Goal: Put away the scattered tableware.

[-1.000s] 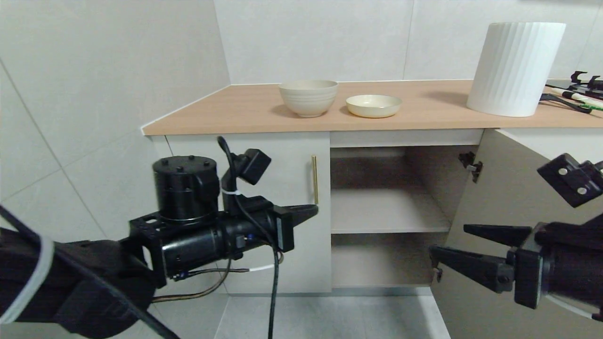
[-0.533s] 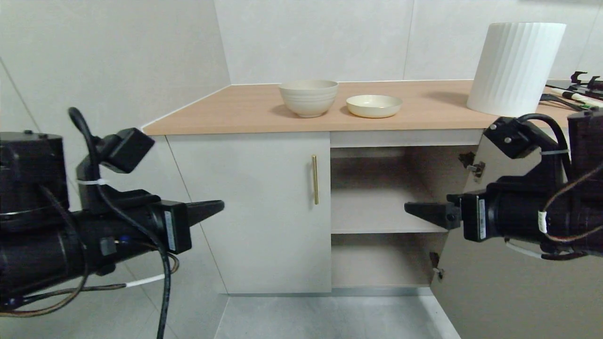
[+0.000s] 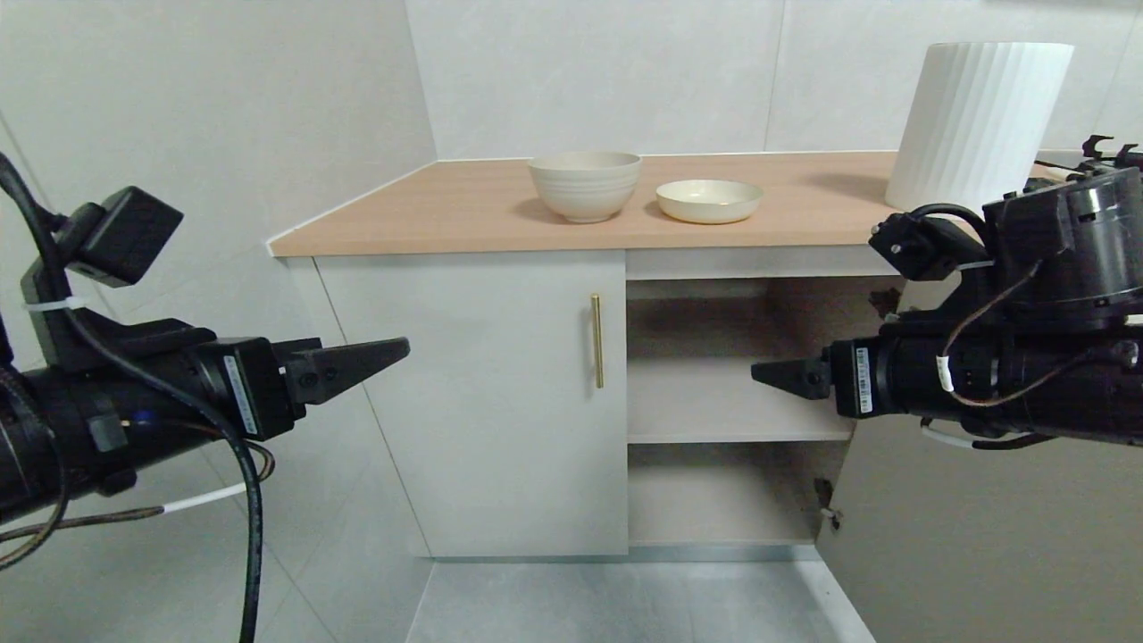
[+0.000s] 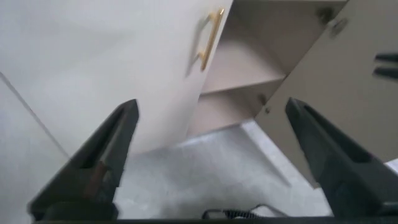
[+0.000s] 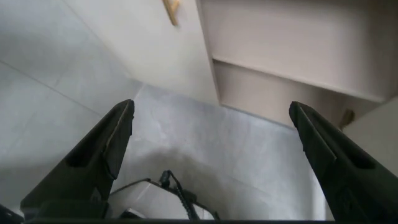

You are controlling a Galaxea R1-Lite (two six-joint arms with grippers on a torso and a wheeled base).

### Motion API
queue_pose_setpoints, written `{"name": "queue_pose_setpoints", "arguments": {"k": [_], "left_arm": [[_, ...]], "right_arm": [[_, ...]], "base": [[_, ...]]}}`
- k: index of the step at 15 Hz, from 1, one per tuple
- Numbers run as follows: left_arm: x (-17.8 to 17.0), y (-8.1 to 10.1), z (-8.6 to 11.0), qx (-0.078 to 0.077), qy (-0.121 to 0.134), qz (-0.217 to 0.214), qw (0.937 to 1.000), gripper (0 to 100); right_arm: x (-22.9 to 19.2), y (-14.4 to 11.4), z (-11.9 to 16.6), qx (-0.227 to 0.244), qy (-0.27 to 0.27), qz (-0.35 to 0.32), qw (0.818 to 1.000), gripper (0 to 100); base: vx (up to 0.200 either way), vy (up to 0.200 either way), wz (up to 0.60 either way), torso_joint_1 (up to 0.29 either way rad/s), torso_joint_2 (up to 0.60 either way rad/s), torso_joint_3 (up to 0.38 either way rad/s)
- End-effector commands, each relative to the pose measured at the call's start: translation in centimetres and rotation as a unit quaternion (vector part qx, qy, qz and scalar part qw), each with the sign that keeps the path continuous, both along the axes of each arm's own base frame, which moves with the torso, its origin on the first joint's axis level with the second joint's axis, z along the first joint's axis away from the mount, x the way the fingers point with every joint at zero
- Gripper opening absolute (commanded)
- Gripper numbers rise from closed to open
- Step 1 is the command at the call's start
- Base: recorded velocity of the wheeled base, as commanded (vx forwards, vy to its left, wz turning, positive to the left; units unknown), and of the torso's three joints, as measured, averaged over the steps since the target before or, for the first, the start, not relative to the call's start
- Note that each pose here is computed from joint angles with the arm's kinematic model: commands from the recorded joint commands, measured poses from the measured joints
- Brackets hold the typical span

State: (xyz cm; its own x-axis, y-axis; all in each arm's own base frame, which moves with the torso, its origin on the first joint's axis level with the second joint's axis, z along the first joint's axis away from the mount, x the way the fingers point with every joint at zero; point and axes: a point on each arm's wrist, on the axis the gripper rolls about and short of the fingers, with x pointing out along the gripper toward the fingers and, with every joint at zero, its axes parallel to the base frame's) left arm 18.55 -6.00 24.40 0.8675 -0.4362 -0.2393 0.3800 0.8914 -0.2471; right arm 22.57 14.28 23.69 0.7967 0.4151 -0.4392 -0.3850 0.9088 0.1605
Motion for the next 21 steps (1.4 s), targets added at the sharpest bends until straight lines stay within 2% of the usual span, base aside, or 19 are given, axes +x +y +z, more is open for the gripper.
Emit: {"name": "queue_pose_setpoints", "arguments": {"k": [1,4,13,21], "left_arm": [[0.1,0.0,0.3,-0.001,-0.005,0.0,1.0,100],[0.1,0.0,0.6,-0.003,-0.011,-0.001,0.9999,100],[0.3,-0.7,0.8,-0.001,-0.012,-0.014,0.9998,100],[0.4,-0.7,0.7,0.0,-0.008,-0.014,0.9999,100]], "right_arm": [[-1.2,-0.8,0.3,-0.002,0.001,-0.003,1.0,100],[-2.2,-1.3,1.0,-0.012,0.018,0.001,1.0,100],[-2.2,-1.3,1.1,-0.009,0.017,-0.002,1.0,100],[-2.2,-1.3,0.9,-0.011,0.019,-0.002,1.0,100]], "base": [[0.0,0.0,0.0,0.0,0.0,0.0],[0.0,0.0,0.0,0.0,0.0,0.0],[0.0,0.0,0.0,0.0,0.0,0.0],[0.2,0.0,0.0,0.003,0.0,0.003]]}}
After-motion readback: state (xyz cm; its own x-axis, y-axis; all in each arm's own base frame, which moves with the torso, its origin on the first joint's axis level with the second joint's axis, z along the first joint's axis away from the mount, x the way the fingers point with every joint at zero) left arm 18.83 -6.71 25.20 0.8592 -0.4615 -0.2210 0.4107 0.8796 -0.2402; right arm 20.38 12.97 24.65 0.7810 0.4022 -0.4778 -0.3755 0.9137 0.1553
